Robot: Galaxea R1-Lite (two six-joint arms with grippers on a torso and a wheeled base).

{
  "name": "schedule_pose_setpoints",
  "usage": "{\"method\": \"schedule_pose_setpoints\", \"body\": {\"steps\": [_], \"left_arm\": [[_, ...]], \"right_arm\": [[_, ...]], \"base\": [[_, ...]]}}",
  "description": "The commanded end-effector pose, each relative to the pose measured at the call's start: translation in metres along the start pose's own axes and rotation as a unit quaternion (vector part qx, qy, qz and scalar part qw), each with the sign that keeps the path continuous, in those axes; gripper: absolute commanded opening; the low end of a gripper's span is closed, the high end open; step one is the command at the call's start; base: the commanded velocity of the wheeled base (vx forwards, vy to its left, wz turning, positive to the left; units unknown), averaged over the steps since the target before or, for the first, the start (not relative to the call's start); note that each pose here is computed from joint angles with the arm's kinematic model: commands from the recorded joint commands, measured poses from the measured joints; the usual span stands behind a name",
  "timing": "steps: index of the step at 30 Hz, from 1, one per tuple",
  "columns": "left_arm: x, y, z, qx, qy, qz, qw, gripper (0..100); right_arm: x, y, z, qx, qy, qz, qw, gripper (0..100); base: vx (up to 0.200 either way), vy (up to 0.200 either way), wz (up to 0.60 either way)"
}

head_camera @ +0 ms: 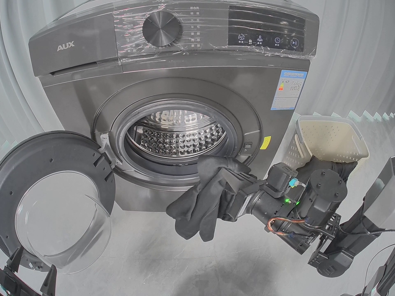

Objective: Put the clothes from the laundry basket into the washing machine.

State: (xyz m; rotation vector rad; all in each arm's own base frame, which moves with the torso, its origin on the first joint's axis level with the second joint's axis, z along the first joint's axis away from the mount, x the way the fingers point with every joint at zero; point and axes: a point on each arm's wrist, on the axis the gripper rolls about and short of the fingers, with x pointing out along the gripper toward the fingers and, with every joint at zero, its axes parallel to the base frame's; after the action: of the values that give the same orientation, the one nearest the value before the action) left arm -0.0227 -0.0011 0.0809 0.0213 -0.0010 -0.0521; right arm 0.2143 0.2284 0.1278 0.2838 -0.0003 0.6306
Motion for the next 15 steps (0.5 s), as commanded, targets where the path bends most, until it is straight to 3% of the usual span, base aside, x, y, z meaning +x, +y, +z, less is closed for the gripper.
{"method": "schedule_pose_setpoints", "body": {"steps": [1,4,5,6,7,8,9,10,11,12,14,15], "left_arm": [[0.000,0.000,-0.005,0.000,-0.001,-0.001,1.0000,100],[0.000,0.000,-0.005,0.001,-0.003,-0.001,1.0000,100],[-0.002,0.000,0.004,-0.012,-0.025,-0.001,0.9996,100],[-0.002,0.000,0.004,-0.012,-0.025,-0.001,0.9996,100],[-0.019,-0.001,0.060,-0.035,-0.134,-0.019,0.9901,100],[-0.024,-0.001,0.087,-0.045,-0.160,-0.036,0.9854,100],[-0.024,-0.001,0.087,-0.045,-0.160,-0.036,0.9854,100],[-0.017,-0.001,0.120,-0.060,-0.136,-0.085,0.9852,100],[-0.016,-0.001,0.120,-0.061,-0.132,-0.090,0.9853,100],[-0.002,-0.001,0.120,-0.068,-0.079,-0.144,0.9841,100],[0.019,-0.003,0.115,-0.073,-0.019,-0.183,0.9803,100],[0.021,-0.003,0.115,-0.073,-0.014,-0.184,0.9801,100]], "right_arm": [[0.000,0.004,0.002,0.001,-0.004,0.005,1.0000,0],[0.000,0.004,0.002,0.002,-0.005,0.005,1.0000,0],[0.000,0.004,0.002,0.002,-0.005,0.005,1.0000,0],[0.000,0.004,0.002,0.002,-0.005,0.005,1.0000,0],[0.000,0.004,0.001,0.002,-0.004,0.005,1.0000,0],[0.001,0.004,0.001,0.002,-0.004,0.005,1.0000,0],[0.001,0.004,0.001,0.002,-0.004,0.005,1.0000,0],[0.004,0.006,0.001,0.002,-0.008,0.008,0.9999,0],[0.004,0.006,0.001,0.003,-0.008,0.008,0.9999,0],[0.008,0.011,-0.001,0.004,-0.009,0.014,0.9999,0],[0.010,0.013,-0.003,0.002,-0.007,0.019,0.9998,0],[0.010,0.013,-0.003,0.001,-0.007,0.019,0.9998,0]], "base": [[0.000,0.000,0.00],[0.000,0.000,0.00],[0.000,0.000,0.00],[0.000,0.000,0.00],[0.000,0.000,0.00],[0.000,0.000,0.00],[0.000,0.000,0.00],[0.000,0.000,0.00],[0.000,0.000,0.00],[0.000,0.000,0.00],[0.000,0.000,0.00],[0.000,0.000,0.00]]}}
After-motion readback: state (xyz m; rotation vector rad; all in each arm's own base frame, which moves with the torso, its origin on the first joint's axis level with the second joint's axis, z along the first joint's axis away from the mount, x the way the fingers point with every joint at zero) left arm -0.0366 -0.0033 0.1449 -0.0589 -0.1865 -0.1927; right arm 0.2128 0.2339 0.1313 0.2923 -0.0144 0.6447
